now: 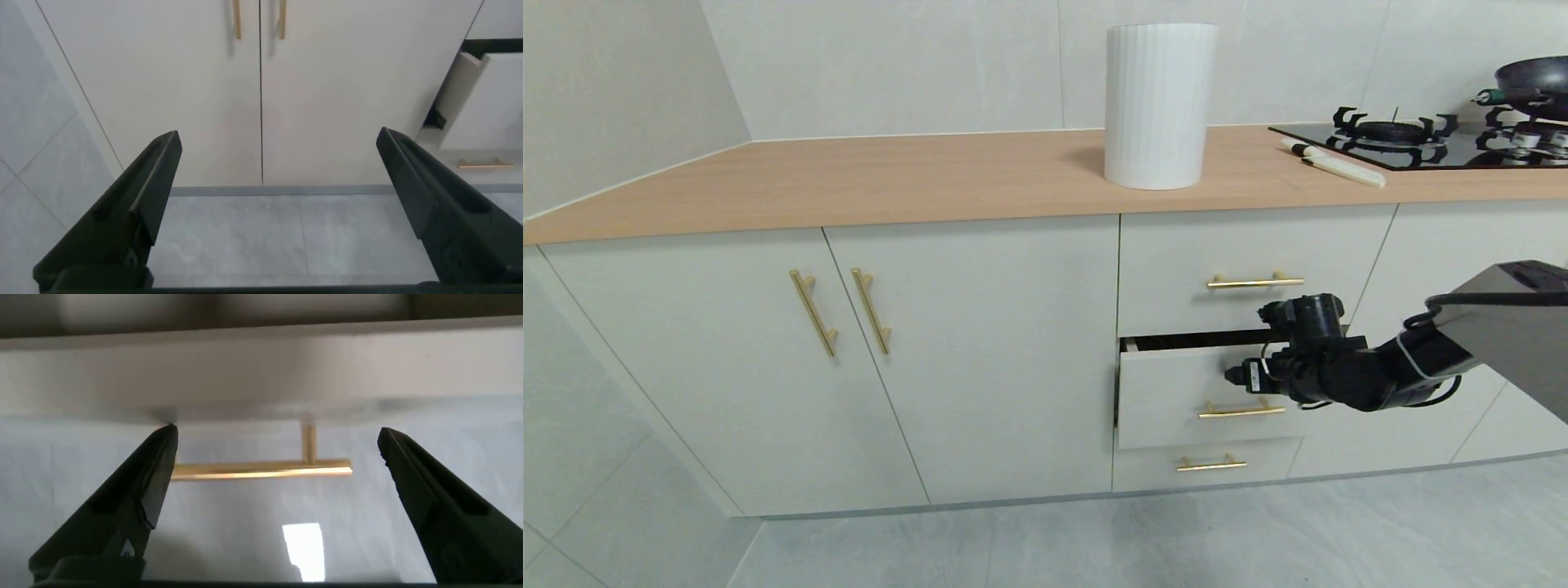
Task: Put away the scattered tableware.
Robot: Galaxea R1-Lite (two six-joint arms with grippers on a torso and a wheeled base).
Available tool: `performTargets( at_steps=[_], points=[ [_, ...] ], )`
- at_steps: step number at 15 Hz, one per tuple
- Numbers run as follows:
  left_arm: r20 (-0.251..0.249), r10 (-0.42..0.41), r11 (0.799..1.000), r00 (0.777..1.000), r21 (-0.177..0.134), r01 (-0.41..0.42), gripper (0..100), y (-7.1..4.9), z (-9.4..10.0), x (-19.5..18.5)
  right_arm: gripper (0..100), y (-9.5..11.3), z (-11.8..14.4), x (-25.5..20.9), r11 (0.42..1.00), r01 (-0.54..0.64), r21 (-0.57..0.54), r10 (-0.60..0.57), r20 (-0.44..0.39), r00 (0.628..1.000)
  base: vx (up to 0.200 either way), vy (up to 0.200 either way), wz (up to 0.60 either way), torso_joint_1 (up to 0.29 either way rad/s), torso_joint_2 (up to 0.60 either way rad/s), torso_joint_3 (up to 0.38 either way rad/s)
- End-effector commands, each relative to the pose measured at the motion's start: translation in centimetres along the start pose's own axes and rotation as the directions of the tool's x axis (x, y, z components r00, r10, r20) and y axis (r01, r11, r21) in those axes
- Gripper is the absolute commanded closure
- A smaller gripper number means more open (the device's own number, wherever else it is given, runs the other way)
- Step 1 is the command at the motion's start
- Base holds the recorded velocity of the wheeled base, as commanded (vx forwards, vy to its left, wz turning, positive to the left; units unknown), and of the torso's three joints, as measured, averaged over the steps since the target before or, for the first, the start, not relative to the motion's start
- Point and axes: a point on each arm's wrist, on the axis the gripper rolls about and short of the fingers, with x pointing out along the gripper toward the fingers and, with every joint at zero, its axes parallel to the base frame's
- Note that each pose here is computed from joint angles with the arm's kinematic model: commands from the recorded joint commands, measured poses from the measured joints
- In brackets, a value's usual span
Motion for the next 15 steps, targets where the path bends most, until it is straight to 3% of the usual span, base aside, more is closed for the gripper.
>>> performTargets(
  at_steps=[1, 6, 15],
  points=[
    [0.000, 0.001, 1.000, 1.000, 0.000, -0.001, 0, 0.0, 0.0, 0.0, 0, 0.1, -1.0, 1.2, 1.000, -0.002, -0.001, 0.002, 0.001, 1.000, 0.000, 0.000, 0.00, 0.000, 0.00, 0.000],
    [-0.001, 0.001, 1.000, 1.000, 0.000, -0.001, 0, 0.0, 0.0, 0.0, 0, 0.5, -1.2, 2.9, 1.000, -0.017, 0.017, 0.015, 0.145, 0.989, 0.000, 0.000, 0.00, 0.000, 0.00, 0.000],
    [-0.001, 0.001, 1.000, 1.000, 0.000, -0.001, 0, 0.0, 0.0, 0.0, 0, 0.7, -0.6, 4.4, 0.996, 0.008, 0.088, -0.029, 0.239, 0.971, 0.000, 0.000, 0.00, 0.000, 0.00, 0.000]
  ],
)
